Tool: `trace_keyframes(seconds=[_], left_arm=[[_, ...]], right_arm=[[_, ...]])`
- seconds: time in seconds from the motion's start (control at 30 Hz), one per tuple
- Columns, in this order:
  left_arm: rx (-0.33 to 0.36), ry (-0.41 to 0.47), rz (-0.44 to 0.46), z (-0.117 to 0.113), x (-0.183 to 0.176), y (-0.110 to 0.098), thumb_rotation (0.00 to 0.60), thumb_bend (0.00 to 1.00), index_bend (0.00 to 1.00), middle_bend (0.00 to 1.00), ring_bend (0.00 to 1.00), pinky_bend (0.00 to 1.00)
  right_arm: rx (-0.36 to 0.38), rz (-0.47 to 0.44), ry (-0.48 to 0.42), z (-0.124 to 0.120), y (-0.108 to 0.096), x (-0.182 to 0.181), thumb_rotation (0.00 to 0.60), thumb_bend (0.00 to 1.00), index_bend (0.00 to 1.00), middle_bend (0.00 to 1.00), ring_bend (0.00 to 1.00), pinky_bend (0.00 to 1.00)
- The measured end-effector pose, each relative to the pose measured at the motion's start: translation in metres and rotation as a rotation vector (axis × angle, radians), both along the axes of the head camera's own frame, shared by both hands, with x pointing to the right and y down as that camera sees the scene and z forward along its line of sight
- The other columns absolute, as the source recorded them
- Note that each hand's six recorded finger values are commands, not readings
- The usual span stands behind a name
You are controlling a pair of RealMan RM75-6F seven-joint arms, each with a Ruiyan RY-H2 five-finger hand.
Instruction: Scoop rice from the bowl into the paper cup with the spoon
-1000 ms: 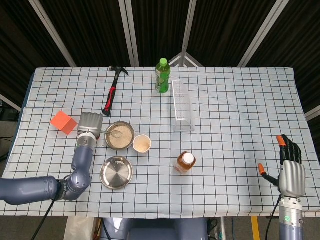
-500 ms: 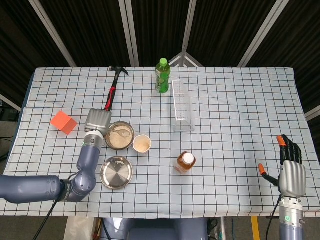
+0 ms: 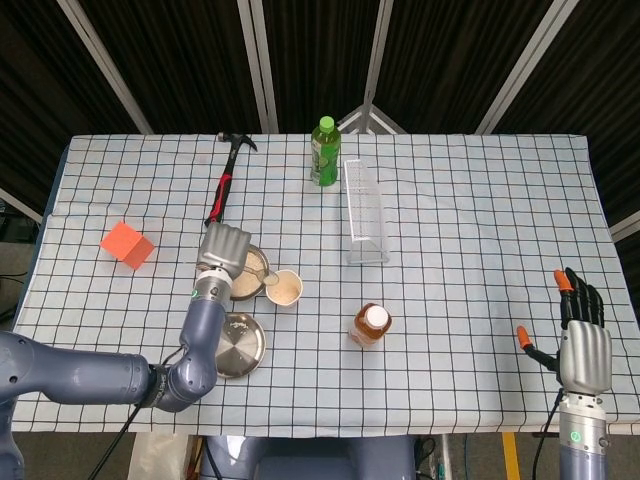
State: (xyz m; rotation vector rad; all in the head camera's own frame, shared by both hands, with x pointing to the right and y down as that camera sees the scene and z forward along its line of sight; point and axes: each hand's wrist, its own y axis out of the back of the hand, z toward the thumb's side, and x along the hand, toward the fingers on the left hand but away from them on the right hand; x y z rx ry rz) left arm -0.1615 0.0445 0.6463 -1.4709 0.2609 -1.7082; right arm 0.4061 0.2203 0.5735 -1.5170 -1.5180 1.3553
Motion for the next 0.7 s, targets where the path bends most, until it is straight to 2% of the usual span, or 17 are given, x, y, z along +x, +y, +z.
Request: trace_keyframes(seconds=[0.23, 0.5, 0.7], left_arm=[[0.057, -0.026, 0.104, -0.002, 0.014, 0.000, 0.600, 0.64, 0.56, 1.00, 1.00, 1.00], [0.187, -0.072, 0.323, -0.008, 0.030, -0.001, 0.600, 0.64, 0.56, 1.00, 1.00, 1.00], [0.288, -0.067, 0.503, -0.012, 0.044, 0.003, 0.600, 0.64, 0.56, 1.00, 1.00, 1.00]], right_arm=[[0.006, -0.001, -0.001, -0.001, -0.001, 0.000, 0.600, 0.33, 0.00, 0.00, 0.00, 0.00], [0.015, 0.003, -0.003, -0.001, -0.001, 0.000, 0.600, 0.33, 0.00, 0.00, 0.00, 0.00], [0.019, 0.006, -0.003, -0.001, -0.001, 0.000, 0.600, 0.33, 0.00, 0.00, 0.00, 0.00]])
